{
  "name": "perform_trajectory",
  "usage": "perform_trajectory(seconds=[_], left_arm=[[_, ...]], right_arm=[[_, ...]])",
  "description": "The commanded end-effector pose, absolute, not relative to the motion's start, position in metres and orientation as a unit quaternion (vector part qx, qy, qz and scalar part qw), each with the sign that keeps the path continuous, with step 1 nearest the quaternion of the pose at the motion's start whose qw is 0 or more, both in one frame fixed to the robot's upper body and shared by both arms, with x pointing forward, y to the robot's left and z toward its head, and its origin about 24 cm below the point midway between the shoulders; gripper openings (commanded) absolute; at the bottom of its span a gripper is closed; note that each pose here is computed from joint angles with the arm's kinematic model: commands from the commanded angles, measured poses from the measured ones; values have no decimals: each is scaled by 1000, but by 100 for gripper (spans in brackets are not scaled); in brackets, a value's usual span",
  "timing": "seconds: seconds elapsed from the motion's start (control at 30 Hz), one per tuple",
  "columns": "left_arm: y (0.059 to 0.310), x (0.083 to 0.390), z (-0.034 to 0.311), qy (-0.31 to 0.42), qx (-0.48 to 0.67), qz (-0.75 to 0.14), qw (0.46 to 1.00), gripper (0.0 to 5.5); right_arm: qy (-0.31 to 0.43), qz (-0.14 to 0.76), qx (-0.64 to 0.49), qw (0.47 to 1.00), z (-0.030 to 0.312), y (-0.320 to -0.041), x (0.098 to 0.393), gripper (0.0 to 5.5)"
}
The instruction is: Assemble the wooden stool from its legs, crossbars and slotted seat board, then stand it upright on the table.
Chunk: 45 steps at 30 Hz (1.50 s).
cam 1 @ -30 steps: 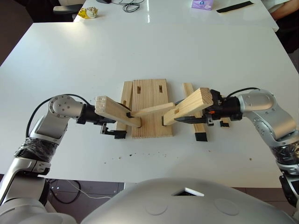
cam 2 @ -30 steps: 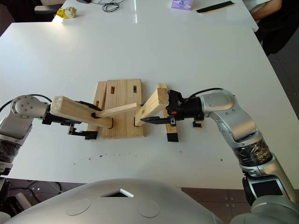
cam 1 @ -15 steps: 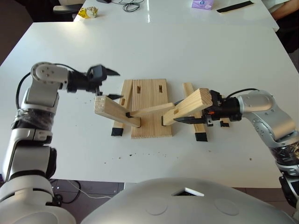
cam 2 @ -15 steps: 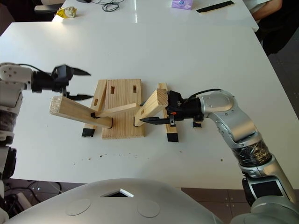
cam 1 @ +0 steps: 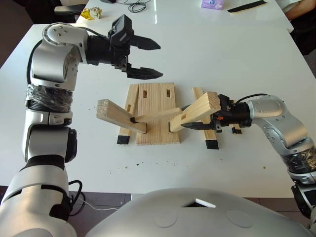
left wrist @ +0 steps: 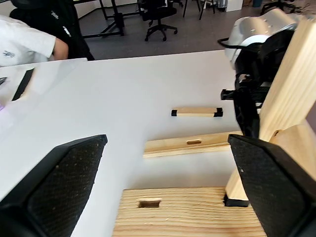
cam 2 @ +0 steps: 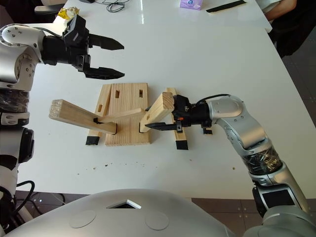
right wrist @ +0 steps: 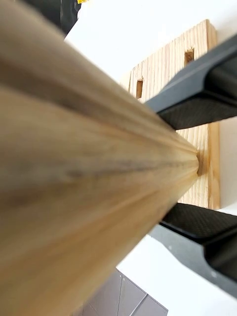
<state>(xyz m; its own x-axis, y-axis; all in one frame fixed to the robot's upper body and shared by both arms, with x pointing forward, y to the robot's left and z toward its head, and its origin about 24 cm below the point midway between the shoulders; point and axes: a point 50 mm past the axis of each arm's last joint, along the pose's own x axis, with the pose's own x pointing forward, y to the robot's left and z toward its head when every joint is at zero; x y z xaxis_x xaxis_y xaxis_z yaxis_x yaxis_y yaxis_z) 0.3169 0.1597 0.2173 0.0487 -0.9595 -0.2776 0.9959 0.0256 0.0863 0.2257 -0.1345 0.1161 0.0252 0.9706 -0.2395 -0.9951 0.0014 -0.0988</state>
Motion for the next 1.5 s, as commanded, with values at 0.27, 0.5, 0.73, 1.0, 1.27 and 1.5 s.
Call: perform_trajectory(seconds=[0.27,0.5,0.73,1.0,1.27,1.5], left_arm=[[147,303,219,104,151,-739,649,455],[145,297,207,108,151,-739,648,455],[142,291,199,111,150,-741,645,455],[141,288,191,118,153,-742,642,455],[140,284,184,123,157,-741,641,455],[139,282,183,121,151,-742,642,455]], right_arm=[[133,680,-127,710,85,-137,224,204],[128,677,-130,713,88,-136,228,204],[124,679,-130,712,89,-134,229,204],[121,681,-131,711,92,-132,230,204],[119,683,-133,708,94,-131,231,204],[118,683,-135,708,95,-131,233,204]])
